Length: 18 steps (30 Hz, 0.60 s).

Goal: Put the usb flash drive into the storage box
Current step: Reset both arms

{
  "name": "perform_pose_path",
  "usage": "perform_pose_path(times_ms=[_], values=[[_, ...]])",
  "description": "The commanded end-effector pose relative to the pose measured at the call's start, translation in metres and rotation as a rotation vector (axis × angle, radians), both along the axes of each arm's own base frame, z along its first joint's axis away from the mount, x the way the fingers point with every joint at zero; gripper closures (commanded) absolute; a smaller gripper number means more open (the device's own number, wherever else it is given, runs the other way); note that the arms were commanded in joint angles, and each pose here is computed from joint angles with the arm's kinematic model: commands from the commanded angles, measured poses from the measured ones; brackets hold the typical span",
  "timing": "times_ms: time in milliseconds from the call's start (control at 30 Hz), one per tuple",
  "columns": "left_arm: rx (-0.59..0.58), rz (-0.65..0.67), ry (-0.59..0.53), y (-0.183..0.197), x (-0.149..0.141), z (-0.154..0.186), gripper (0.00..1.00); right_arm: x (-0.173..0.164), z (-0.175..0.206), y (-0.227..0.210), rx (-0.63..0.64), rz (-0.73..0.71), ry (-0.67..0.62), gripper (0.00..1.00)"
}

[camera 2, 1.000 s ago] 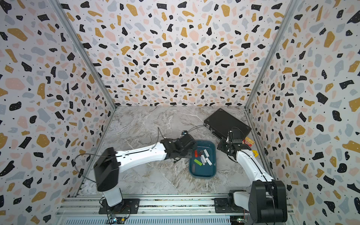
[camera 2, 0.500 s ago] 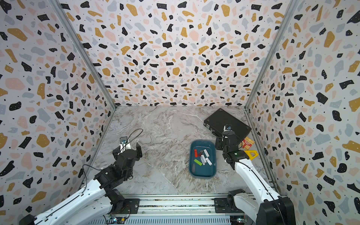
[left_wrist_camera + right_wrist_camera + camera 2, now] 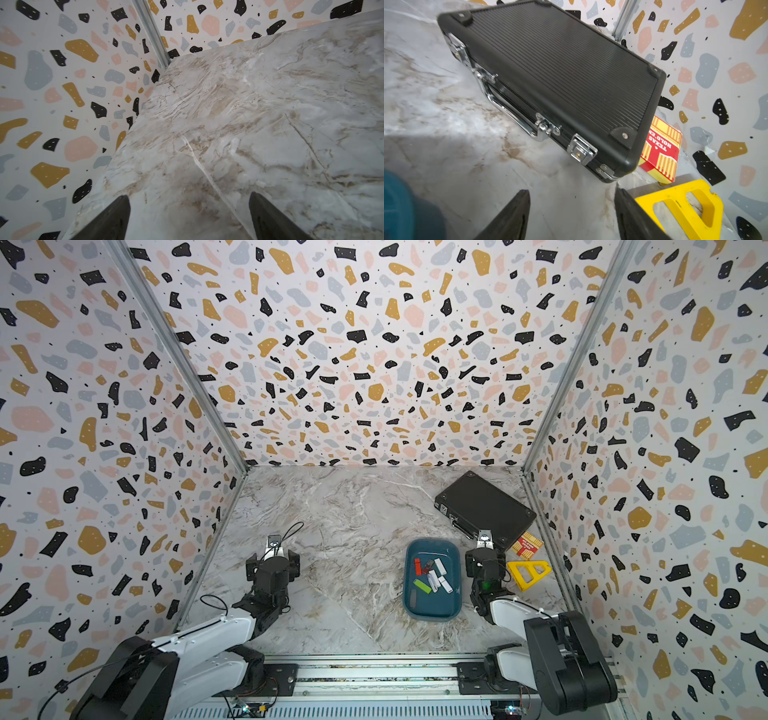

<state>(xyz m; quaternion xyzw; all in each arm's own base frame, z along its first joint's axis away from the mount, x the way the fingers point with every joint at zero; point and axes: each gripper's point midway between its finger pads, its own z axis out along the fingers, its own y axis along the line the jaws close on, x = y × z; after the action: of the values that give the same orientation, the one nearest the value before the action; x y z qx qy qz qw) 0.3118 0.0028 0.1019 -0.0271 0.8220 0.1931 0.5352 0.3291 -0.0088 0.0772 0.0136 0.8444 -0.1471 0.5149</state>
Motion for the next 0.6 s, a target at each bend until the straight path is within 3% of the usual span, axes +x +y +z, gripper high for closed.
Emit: perform_pose_path(times_ms=[0, 67, 133, 167, 200, 267, 300, 367, 433, 467, 567], values=[[-0.039, -0.128, -0.103, -0.020, 0.037, 0.030, 0.08, 0.019, 0.047, -0.008, -0.022, -0.008, -0.251, 0.31], [-0.066, -0.147, -0.114, -0.017, 0.047, 0.013, 0.07, 0.021, 0.037, -0.019, 0.031, -0.026, -0.283, 0.31], [-0.077, -0.119, -0.172, -0.004, 0.057, 0.008, 0.05, 0.028, 0.022, -0.008, 0.047, 0.052, -0.239, 0.33], [-0.102, -0.137, -0.102, -0.008, 0.055, 0.000, 0.05, 0.034, 0.023, -0.007, 0.042, 0.059, -0.252, 0.33], [-0.130, -0.144, -0.034, -0.010, 0.054, -0.003, 0.05, 0.037, 0.021, -0.007, 0.044, 0.056, -0.223, 0.33], [-0.114, -0.139, -0.111, -0.006, 0.061, 0.002, 0.03, 0.049, 0.010, -0.009, 0.066, 0.043, -0.098, 0.34], [-0.120, -0.138, -0.103, -0.006, 0.060, 0.002, 0.02, 0.054, 0.008, -0.009, 0.065, 0.052, -0.099, 0.34], [-0.136, -0.139, -0.052, -0.006, 0.057, -0.002, 0.00, 0.052, 0.007, -0.010, 0.074, 0.046, -0.075, 0.30], [-0.126, -0.136, -0.091, -0.005, 0.058, 0.000, 0.00, 0.052, 0.010, -0.010, 0.065, 0.050, -0.111, 0.23], [-0.127, -0.138, -0.088, -0.005, 0.058, 0.000, 0.00, 0.051, 0.009, -0.010, 0.069, 0.047, -0.094, 0.00], [-0.131, -0.137, -0.066, -0.005, 0.058, -0.001, 0.00, 0.052, 0.011, -0.009, 0.067, 0.052, -0.109, 0.00]])
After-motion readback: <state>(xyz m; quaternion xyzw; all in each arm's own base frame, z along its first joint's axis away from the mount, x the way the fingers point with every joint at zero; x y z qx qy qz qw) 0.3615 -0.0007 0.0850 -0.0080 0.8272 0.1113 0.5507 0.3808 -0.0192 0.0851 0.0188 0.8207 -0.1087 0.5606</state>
